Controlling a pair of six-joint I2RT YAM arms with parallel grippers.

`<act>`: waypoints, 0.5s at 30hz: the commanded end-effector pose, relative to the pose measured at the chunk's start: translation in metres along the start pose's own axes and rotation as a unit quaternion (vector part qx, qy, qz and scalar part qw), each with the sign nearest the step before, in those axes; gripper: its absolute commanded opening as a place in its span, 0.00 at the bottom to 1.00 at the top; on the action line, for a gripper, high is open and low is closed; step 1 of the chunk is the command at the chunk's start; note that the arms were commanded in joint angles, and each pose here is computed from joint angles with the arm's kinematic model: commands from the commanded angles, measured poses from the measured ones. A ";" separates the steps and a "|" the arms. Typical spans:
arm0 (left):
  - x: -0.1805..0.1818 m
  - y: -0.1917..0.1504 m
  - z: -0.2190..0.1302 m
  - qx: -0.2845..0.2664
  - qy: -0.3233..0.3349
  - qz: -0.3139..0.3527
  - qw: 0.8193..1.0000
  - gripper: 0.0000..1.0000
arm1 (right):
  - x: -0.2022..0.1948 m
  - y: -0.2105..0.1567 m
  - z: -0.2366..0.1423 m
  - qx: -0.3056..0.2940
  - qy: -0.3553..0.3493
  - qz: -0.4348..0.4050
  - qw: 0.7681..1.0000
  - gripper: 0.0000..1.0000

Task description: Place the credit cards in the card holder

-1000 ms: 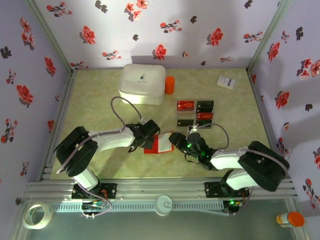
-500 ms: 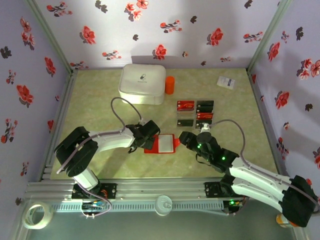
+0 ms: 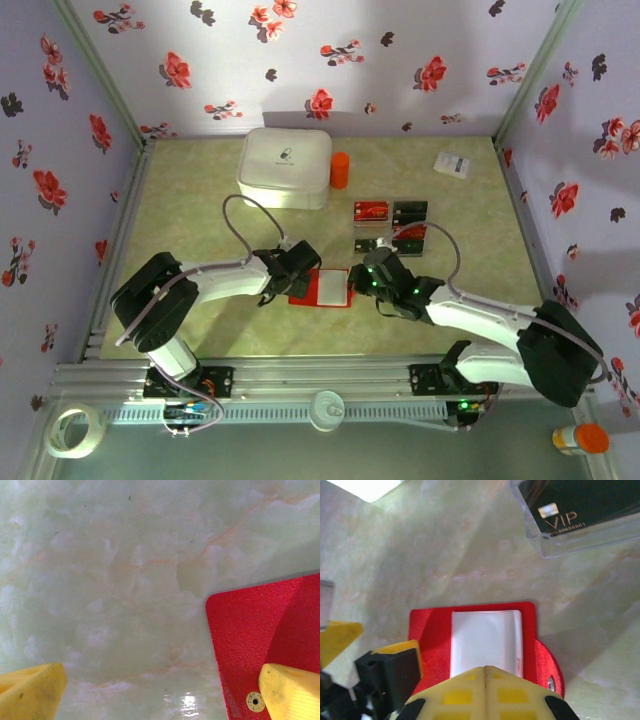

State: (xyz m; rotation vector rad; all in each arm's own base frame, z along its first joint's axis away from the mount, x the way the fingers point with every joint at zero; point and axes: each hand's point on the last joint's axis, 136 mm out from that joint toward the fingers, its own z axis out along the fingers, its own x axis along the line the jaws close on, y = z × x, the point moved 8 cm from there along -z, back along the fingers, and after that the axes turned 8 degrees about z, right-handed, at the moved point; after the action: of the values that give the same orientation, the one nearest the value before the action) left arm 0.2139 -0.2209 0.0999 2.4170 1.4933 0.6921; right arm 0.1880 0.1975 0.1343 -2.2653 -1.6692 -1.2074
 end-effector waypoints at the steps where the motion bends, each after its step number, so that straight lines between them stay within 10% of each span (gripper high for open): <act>1: 0.000 -0.005 0.003 0.006 0.016 -0.006 1.000 1.00 | -0.009 0.000 0.009 0.006 -0.017 -0.008 1.000 0.02; 15: 0.004 -0.019 0.002 0.015 0.030 -0.033 0.999 1.00 | -0.061 -0.007 0.028 0.032 -0.047 0.022 0.998 0.00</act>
State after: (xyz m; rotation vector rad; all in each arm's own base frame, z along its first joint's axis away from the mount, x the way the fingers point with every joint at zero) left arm 0.2103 -0.2204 0.0981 2.3496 1.5646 0.6993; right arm 0.1942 0.1674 0.0803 -2.3806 -1.6373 -1.0392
